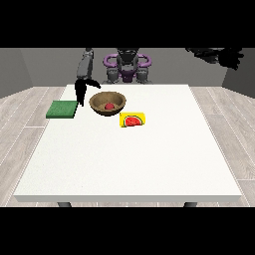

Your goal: Pick the cup and pour the ball into the bowl, then pick the bowl and place it on the pad

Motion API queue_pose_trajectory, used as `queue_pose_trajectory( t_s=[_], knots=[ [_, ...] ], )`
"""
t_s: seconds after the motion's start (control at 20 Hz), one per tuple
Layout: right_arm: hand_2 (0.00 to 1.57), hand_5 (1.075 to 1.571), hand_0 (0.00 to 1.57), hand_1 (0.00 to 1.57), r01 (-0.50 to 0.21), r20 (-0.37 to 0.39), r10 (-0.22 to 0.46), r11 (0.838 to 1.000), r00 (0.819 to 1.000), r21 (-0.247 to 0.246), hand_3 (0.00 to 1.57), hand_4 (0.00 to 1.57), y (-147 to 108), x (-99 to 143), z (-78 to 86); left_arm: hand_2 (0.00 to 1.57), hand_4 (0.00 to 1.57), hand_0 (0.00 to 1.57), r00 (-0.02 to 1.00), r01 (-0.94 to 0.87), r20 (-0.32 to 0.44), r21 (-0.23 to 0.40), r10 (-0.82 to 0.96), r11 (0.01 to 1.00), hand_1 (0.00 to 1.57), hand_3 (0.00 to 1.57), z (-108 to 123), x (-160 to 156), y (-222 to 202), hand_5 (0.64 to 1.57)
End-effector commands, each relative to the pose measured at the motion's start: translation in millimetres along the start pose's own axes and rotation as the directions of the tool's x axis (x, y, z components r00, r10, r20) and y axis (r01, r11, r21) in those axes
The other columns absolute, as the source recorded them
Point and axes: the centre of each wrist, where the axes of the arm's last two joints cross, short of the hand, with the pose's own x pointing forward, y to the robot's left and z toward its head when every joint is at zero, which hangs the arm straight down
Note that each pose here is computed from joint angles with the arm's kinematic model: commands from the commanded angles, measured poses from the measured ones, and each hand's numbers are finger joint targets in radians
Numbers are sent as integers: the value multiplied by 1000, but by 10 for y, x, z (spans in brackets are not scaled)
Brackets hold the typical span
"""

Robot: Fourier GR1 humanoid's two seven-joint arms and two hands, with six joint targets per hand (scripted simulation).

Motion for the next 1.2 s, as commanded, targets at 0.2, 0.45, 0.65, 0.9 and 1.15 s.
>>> queue_pose_trajectory(
  t_s=[0.2,0.45,0.65,0.9,1.15],
  knots=[
    [0,1569,0,0,48,-70,-51,998,996,-47,0,346,52,-473,-129,0,0,0,1000,-3,29,-38,4,999,0,0,-294,474,-83,1535],
    [0,1571,0,0,66,-90,-73,994,993,-84,0,401,-68,-480,-274,0,0,0,997,-17,68,-12,18,1000,0,0,-309,640,92,1539],
    [0,1571,0,0,62,-94,-72,992,993,-109,0,376,-94,-502,-381,0,0,0,997,-25,76,-49,28,998,0,0,-363,795,101,1528],
    [0,1566,0,0,48,-85,-58,991,995,-122,0,294,-264,-642,-238,0,0,0,995,-15,95,-45,19,999,0,0,-324,738,-52,1527],
    [0,1570,0,0,52,-92,-60,995,994,-84,0,385,264,-587,-453,0,0,0,995,-14,102,-61,20,998,0,0,-496,1069,62,1539]
  ],
)
